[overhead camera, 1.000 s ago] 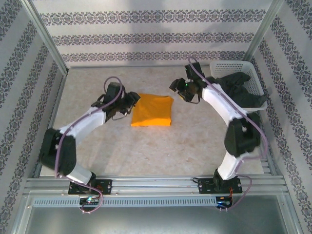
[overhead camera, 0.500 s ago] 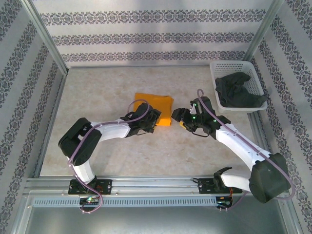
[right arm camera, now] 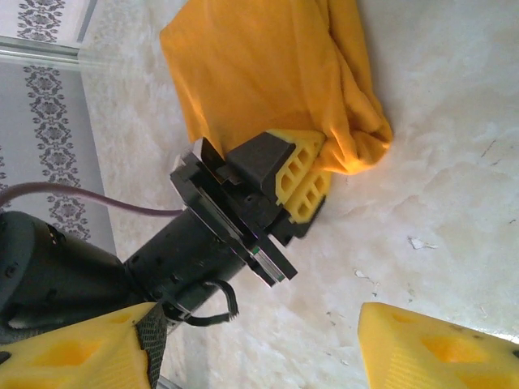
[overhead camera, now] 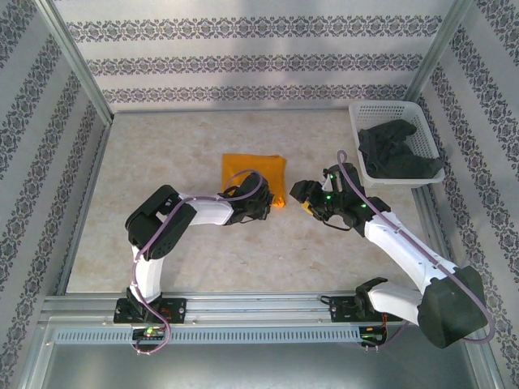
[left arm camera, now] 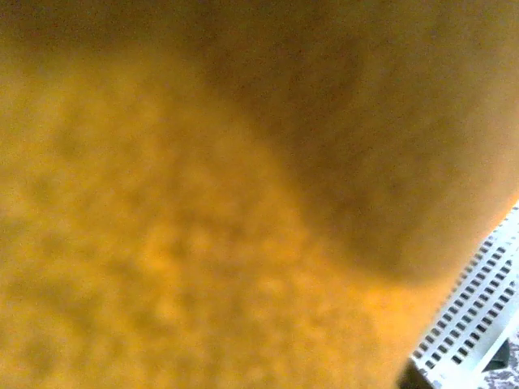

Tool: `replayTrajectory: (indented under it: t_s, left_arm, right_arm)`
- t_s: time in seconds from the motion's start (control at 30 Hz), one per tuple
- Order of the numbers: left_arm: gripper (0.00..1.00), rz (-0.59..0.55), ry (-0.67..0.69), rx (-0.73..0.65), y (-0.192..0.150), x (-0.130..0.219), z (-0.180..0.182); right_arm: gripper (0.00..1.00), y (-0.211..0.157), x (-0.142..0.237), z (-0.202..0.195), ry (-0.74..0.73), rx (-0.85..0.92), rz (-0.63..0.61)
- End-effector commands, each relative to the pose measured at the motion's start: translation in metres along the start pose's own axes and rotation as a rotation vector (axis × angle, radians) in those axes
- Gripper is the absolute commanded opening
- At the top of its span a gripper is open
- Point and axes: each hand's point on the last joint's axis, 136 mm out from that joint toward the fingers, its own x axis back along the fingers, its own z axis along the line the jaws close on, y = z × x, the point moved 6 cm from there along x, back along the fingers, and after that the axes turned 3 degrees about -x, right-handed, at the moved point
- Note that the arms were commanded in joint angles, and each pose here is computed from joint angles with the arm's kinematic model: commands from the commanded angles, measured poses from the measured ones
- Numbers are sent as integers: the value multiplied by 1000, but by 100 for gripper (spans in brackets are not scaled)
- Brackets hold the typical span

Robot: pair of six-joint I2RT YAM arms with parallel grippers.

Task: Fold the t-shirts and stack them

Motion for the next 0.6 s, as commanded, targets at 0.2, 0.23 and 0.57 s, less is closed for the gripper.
replayTrajectory:
  t_s: [0.2, 0.23, 0.57]
  left_arm:
    - [1, -180, 13, -60, 159, 35, -11]
    - [1, -183, 1, -75, 178, 40, -17]
    - [0, -80, -48, -364, 361, 81, -26]
  right_arm:
    - [64, 1, 6, -1, 3, -12, -12]
    - [64, 1, 6, 0, 8, -5, -9]
    - [64, 9, 0, 29, 114, 81, 13]
